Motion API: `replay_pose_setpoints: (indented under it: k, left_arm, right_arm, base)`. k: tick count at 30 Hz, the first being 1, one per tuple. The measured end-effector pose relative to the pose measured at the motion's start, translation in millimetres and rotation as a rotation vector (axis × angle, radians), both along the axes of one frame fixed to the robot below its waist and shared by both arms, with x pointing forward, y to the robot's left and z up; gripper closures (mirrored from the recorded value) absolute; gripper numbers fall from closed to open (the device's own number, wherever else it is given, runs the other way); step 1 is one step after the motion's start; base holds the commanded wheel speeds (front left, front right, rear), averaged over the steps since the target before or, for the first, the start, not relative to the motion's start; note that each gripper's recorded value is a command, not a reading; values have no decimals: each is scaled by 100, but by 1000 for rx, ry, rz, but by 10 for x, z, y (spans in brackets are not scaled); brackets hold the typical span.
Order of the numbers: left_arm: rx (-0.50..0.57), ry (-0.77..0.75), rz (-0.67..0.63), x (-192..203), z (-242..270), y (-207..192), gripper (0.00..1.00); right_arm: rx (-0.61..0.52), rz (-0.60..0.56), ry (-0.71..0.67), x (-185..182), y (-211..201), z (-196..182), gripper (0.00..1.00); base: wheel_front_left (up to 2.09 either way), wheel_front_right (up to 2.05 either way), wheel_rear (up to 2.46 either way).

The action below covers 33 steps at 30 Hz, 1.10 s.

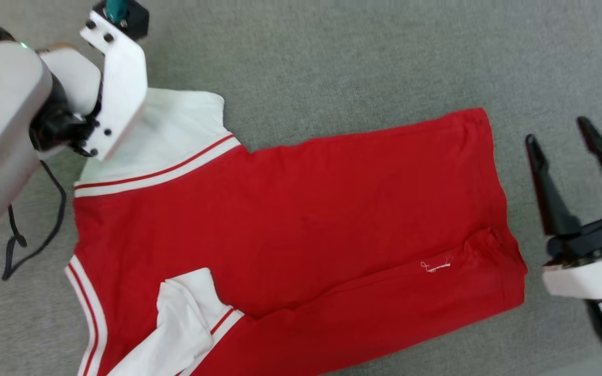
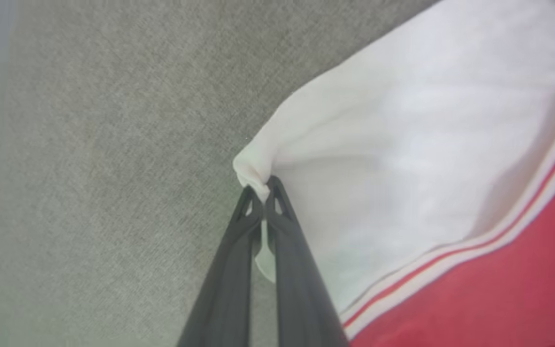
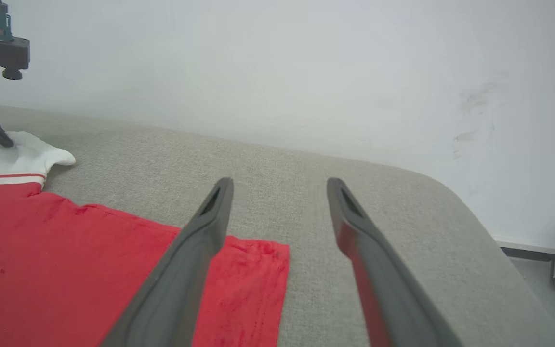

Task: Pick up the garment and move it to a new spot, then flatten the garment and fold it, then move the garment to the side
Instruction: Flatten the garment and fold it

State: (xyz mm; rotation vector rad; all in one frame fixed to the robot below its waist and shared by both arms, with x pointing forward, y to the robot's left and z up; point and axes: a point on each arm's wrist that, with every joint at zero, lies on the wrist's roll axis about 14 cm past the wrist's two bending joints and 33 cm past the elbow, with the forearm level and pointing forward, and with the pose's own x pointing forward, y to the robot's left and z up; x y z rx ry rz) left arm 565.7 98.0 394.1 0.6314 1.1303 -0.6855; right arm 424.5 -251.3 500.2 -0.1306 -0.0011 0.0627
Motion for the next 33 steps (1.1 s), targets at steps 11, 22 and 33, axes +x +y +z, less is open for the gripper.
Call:
replay_pose_setpoints:
  k: [11, 22, 33]
  left_arm:
    - [-145, -204, -79, -291, 757, -90, 100]
    - [-187, -236, -130, -529, 832, -71, 100]
    - [-201, -225, -114, -432, 634, 33, 100]
  right_arm:
    - [-165, 71, 231, 239, -214, 347, 0]
    - [-347, 210, 852, 238, -114, -220, 0]
    - [-319, 200, 1182, 482, -72, -838, 0]
  base:
    - [0, 0, 0]
    - [0, 0, 0]
    - [0, 0, 0]
